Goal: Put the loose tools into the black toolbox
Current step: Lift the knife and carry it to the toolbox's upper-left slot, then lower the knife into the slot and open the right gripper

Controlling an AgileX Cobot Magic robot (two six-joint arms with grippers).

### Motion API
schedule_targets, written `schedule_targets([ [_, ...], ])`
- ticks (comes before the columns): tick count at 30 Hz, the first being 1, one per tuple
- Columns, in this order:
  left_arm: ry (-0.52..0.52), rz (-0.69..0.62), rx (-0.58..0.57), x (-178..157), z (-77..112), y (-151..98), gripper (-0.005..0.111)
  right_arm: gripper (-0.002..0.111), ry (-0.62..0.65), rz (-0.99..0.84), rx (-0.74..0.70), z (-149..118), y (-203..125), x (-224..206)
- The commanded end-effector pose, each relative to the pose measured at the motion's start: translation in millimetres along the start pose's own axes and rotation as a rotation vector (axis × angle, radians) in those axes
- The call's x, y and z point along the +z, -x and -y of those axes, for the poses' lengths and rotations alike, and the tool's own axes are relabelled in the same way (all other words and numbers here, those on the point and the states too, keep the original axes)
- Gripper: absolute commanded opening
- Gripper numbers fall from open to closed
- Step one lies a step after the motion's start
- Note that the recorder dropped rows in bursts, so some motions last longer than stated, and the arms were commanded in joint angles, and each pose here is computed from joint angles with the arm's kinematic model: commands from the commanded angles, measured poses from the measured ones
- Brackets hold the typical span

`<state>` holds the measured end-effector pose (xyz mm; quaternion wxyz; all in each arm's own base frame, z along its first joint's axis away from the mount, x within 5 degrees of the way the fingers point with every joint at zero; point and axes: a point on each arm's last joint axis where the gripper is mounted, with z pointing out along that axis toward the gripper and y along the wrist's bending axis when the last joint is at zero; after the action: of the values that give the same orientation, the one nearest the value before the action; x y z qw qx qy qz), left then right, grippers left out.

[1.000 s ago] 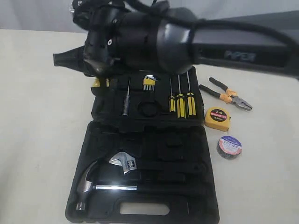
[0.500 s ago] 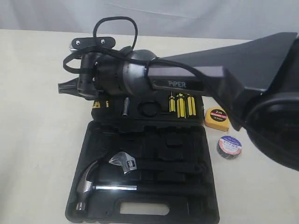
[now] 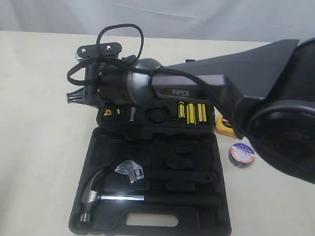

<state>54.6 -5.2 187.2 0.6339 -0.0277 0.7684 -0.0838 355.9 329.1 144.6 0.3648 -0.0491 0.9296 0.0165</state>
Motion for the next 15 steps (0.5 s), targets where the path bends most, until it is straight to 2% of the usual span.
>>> schedule_targets([
  [1,-0.007,-0.003,-0.007,-0.2,0.7,1.2,0.0,0.0,-0.019,-0.008,-0.004,2.1,-2.3,4.7],
  [3,-0.007,-0.003,-0.007,-0.2,0.7,1.2,0.0,0.0,-0.021,-0.009,-0.029,2.3,-2.5,4.9],
  [5,-0.007,-0.003,-0.007,-0.2,0.7,1.2,0.0,0.006,-0.021,-0.009,-0.06,2.3,-2.5,4.9],
  [7,-0.007,-0.003,-0.007,-0.2,0.7,1.2,0.0,0.021,-0.021,-0.009,-0.06,2.3,-2.5,4.9],
  [12,-0.007,-0.003,-0.007,-0.2,0.7,1.2,0.0,0.074,-0.022,-0.005,-0.061,2.4,-2.2,4.9],
  [13,-0.007,-0.003,-0.007,-0.2,0.7,1.2,0.0,0.08,-0.027,-0.006,-0.059,2.8,-2.3,4.9],
  [15,-0.007,-0.003,-0.007,-0.2,0.7,1.2,0.0,0.084,-0.033,-0.008,-0.054,3.4,-2.4,4.8],
])
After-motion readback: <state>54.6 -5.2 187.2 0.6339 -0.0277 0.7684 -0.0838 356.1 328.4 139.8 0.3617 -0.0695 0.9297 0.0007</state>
